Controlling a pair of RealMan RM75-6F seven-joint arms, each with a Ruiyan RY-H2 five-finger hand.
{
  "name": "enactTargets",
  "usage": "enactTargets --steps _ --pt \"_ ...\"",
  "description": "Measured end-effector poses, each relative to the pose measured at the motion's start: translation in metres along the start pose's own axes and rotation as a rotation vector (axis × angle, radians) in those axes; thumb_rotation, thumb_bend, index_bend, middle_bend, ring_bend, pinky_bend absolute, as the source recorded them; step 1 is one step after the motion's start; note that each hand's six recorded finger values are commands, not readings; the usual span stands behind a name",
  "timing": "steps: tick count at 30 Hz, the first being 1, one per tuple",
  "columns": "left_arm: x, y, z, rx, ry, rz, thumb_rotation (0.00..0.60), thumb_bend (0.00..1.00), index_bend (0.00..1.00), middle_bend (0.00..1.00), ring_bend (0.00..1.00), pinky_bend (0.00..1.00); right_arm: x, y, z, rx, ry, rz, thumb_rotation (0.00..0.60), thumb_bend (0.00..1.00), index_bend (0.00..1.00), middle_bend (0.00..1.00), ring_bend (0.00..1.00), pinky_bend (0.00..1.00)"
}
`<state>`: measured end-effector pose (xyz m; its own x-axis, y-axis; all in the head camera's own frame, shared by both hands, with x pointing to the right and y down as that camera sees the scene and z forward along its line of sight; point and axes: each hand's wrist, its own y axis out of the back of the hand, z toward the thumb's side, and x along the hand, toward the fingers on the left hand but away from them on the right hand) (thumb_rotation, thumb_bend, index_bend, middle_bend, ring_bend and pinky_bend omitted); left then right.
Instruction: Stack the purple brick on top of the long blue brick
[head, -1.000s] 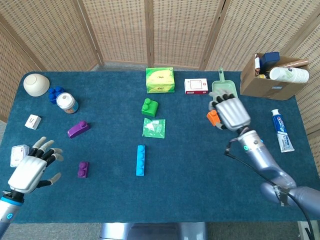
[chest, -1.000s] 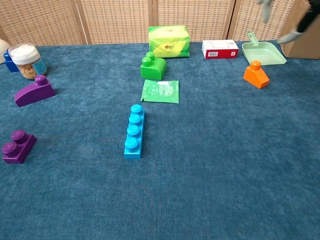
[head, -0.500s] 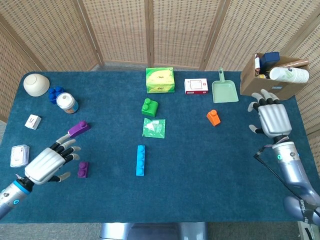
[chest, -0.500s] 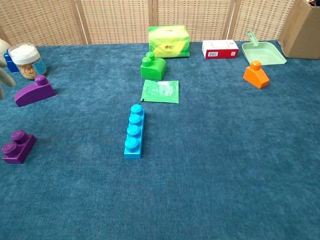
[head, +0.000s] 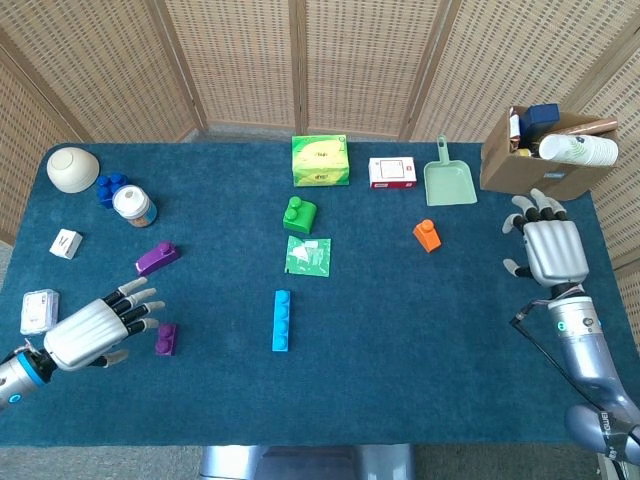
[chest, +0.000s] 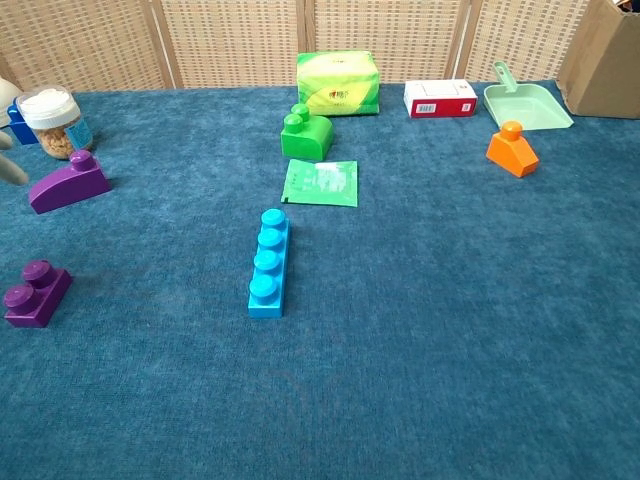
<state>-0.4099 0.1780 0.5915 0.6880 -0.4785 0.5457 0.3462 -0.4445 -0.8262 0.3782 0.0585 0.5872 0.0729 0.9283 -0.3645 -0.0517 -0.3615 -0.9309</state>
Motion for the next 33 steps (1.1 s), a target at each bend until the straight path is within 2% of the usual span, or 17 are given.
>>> enactTargets --steps 8,16,24,33 --pt "-0.001 -0.022 -0.014 0.054 -0.014 -0.036 0.556 0.32 0.24 0.16 0.08 0.0 0.0 -0.001 0.006 -0.007 0.002 0.003 0.6 0.16 0.44 0.2 0.07 0.18" --pt "0.01 -0.038 -0.015 0.077 -0.061 -0.017 0.558 0.33 0.18 0.11 0.05 0.0 0.002 0.003 0.001 -0.018 -0.016 -0.002 0.6 0.16 0.44 0.2 0.07 0.18" --pt "0.02 -0.046 -0.007 0.119 -0.137 0.009 0.598 0.33 0.19 0.11 0.05 0.0 0.005 0.004 -0.004 -0.027 -0.03 0.0 0.6 0.16 0.44 0.2 0.07 0.18" --pt "0.029 -0.058 -0.001 0.159 -0.197 0.005 0.6 0.33 0.22 0.11 0.05 0.0 0.008 0.003 -0.01 -0.043 -0.047 0.005 0.6 0.16 0.44 0.2 0.06 0.18"
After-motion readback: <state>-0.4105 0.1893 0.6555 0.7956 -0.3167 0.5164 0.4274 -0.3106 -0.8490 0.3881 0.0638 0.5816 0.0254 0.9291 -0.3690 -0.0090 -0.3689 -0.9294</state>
